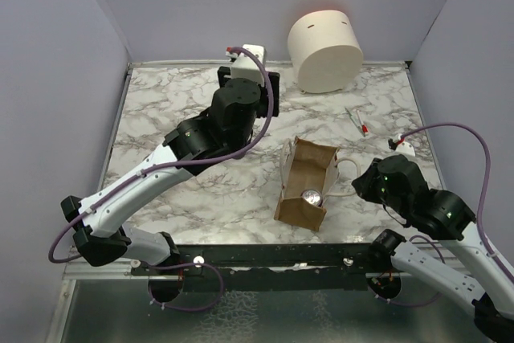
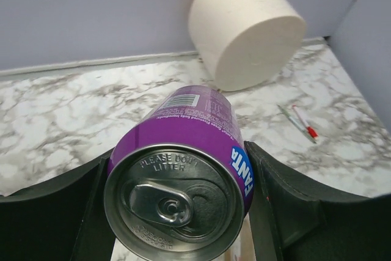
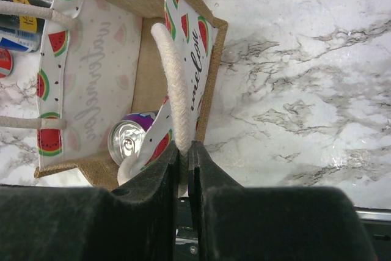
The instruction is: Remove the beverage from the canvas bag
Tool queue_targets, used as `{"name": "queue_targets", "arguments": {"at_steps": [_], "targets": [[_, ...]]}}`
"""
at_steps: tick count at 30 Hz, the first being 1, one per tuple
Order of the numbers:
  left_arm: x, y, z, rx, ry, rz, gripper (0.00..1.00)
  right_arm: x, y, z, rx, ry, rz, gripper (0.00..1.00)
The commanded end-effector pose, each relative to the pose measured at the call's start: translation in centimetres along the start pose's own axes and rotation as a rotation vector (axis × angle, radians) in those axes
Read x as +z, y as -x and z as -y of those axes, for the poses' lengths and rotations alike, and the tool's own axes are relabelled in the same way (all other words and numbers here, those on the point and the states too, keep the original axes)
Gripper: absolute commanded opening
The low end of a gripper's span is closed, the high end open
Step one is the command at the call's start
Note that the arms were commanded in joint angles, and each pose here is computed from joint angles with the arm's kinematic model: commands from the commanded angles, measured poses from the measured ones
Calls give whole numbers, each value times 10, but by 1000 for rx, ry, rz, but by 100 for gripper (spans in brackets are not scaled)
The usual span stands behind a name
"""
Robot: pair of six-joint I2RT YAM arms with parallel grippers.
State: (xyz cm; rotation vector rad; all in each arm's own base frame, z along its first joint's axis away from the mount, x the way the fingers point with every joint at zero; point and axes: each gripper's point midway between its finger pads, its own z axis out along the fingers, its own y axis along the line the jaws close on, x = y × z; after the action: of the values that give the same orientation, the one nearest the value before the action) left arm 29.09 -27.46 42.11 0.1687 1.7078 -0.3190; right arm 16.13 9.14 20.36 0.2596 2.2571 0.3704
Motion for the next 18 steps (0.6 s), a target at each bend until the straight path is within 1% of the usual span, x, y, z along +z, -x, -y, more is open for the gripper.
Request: {"name": "queue_targets", "arguments": {"at_steps": [1,4,9,18], "targets": [[10,-7,-51,-104,194,-1,0,2,1,0,-7,-4,3,11],[23,-30,-56,-112,151,-94,0,2,1,-1,-11,-4,-1,11],[40,-58,-25,-51,-16,-205,0,3,0,-1,-17,-7,-6,11],[82,-131,-10,81,9,-455,0,1,1,0,-4,-7,5,11]]}}
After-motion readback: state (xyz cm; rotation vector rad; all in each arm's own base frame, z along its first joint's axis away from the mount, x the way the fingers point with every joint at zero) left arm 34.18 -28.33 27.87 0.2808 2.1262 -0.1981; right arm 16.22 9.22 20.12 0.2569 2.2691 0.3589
